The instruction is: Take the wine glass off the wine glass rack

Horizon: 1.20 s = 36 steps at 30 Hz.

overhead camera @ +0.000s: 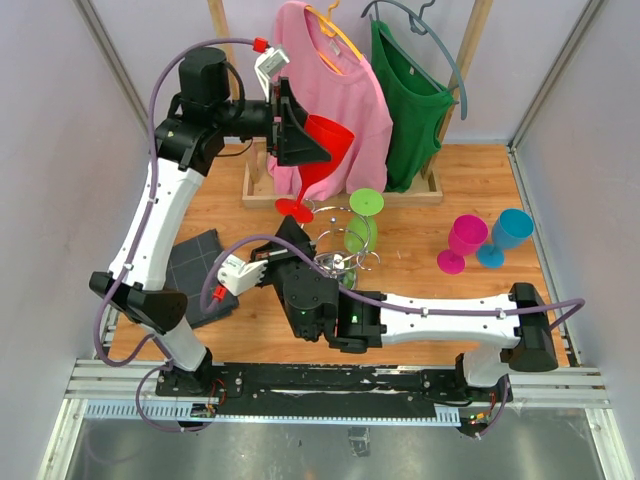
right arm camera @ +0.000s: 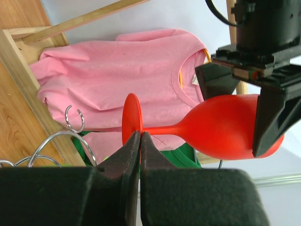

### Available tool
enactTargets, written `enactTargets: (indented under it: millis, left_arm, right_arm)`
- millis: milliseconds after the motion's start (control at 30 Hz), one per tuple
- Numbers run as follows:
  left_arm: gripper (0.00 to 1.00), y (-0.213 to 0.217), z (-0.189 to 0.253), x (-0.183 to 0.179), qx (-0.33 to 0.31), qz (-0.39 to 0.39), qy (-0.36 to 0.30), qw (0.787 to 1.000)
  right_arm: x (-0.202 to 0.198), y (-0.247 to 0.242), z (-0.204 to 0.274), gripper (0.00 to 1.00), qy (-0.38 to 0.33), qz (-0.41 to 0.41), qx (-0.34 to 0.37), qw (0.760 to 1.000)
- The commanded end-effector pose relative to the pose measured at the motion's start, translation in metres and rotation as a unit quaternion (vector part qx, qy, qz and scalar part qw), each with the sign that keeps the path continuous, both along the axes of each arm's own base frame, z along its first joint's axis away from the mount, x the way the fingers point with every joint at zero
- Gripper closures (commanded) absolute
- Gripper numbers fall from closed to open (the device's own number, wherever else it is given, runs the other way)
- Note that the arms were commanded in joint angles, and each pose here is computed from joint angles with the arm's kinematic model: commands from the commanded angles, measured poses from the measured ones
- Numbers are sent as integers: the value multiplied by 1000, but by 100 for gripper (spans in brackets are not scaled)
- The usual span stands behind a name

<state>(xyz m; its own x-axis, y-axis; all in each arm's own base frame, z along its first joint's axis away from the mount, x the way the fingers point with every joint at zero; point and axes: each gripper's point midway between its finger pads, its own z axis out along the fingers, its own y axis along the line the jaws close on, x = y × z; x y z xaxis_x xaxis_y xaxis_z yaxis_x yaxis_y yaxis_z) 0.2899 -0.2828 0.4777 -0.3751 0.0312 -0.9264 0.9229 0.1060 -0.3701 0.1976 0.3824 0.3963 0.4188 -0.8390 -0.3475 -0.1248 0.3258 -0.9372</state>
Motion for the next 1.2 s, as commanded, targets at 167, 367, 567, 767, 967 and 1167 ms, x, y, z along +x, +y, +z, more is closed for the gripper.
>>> enactTargets:
  millis: [167,367,567,767,967,1167]
  left_arm:
    - [19,-12,4,-10,-5,-28,-11,1000]
    - [27,-11,5,-14,-6,-32,-13,999]
    - [29,-11,5,-14,-7,-34,-12,999]
    - [30,-12,2,-14,-5,-39,-7,999]
    - [30,-13,1,-12,-5,-41,-7,999]
    - [30,-13,1,-12,-5,-42,-7,999]
  right_arm:
    - [-5,1,11,99,-8,-4,23,1000]
    - [-3,1,13,83,-20,-18,27,999]
    - [-2,-6,23,31,-24,-38,54,998]
    - [-5,-26,41,15,-6,-52,97,994]
    - [-22,-46,48,14,26,-52,138,989]
    - [-43,-67,76,14,46,-46,194,979]
